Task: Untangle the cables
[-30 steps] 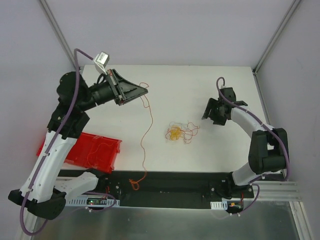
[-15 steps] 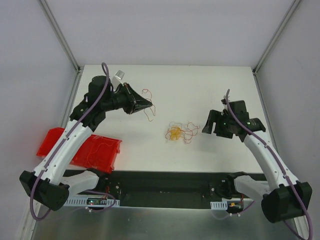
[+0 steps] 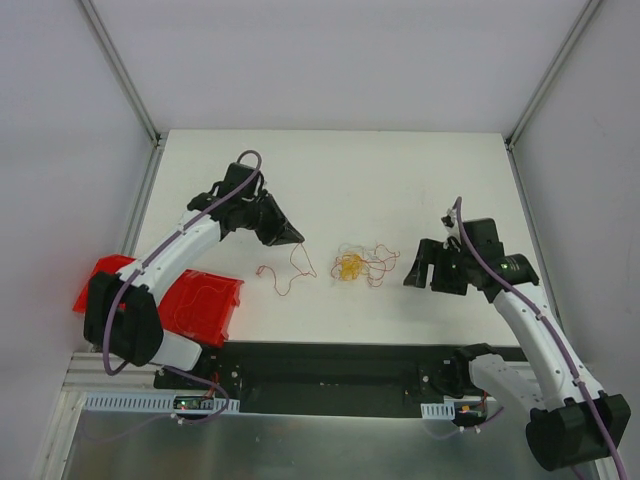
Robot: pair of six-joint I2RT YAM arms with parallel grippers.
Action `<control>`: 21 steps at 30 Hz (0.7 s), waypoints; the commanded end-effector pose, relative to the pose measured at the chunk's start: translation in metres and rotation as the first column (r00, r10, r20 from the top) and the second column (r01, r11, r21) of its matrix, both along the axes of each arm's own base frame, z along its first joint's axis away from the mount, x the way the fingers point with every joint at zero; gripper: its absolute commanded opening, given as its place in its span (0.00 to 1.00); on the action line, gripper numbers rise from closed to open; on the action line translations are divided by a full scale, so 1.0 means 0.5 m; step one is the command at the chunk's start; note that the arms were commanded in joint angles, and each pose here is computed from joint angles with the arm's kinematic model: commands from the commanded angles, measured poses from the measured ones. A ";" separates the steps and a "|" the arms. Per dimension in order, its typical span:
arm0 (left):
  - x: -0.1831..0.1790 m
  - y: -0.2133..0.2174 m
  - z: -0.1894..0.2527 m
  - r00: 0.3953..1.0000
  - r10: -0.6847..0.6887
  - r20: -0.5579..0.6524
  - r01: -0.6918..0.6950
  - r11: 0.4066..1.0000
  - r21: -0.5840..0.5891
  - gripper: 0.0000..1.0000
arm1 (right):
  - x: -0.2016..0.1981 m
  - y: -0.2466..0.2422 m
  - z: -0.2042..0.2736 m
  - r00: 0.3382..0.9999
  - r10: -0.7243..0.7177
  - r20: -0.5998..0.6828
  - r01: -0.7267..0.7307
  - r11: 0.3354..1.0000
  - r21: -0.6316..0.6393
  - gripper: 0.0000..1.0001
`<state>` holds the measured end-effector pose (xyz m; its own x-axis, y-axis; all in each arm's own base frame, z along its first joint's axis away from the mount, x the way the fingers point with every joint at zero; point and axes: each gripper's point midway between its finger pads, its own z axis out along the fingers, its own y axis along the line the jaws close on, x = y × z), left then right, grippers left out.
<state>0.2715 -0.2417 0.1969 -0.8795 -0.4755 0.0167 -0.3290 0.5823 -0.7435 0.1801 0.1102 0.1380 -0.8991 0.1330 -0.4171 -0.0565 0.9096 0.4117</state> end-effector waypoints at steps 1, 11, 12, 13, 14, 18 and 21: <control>0.001 0.037 -0.086 0.995 -0.005 -0.104 0.017 0.993 0.116 0.00 | -0.016 -0.001 -0.003 0.999 0.036 -0.011 -0.036 0.999 -0.003 0.79; 0.019 0.065 -0.127 0.992 -0.026 -0.120 0.051 0.977 0.206 0.19 | -0.025 -0.010 -0.006 0.999 0.042 0.009 -0.042 0.999 -0.018 0.80; 0.022 0.065 -0.121 0.994 -0.032 -0.109 0.054 0.977 0.207 0.24 | -0.024 -0.010 -0.004 0.999 0.042 0.013 -0.042 0.999 -0.019 0.80; 0.022 0.066 -0.116 0.994 -0.033 -0.102 0.054 0.976 0.209 0.30 | -0.024 -0.010 -0.005 0.999 0.042 0.010 -0.042 0.999 -0.020 0.80; 0.025 0.067 -0.108 0.996 -0.035 -0.084 0.052 0.976 0.212 0.35 | -0.024 -0.010 -0.005 0.999 0.046 0.011 -0.045 0.999 -0.020 0.80; 0.028 0.099 -0.084 1.000 -0.028 -0.008 0.029 0.957 0.289 0.64 | -0.025 -0.007 -0.009 0.999 0.050 0.005 -0.050 0.999 -0.013 0.80; 0.026 0.139 -0.080 1.000 -0.027 -0.003 0.027 0.930 0.367 0.85 | -0.021 -0.006 -0.010 0.999 0.038 0.012 -0.038 0.999 -0.009 0.80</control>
<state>0.2824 -0.2012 0.1344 -0.8985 -0.4376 -0.0343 -0.3523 0.7655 -0.5383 0.1696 0.1058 0.1321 -0.9027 0.0948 -0.4198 -0.0860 0.9160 0.3918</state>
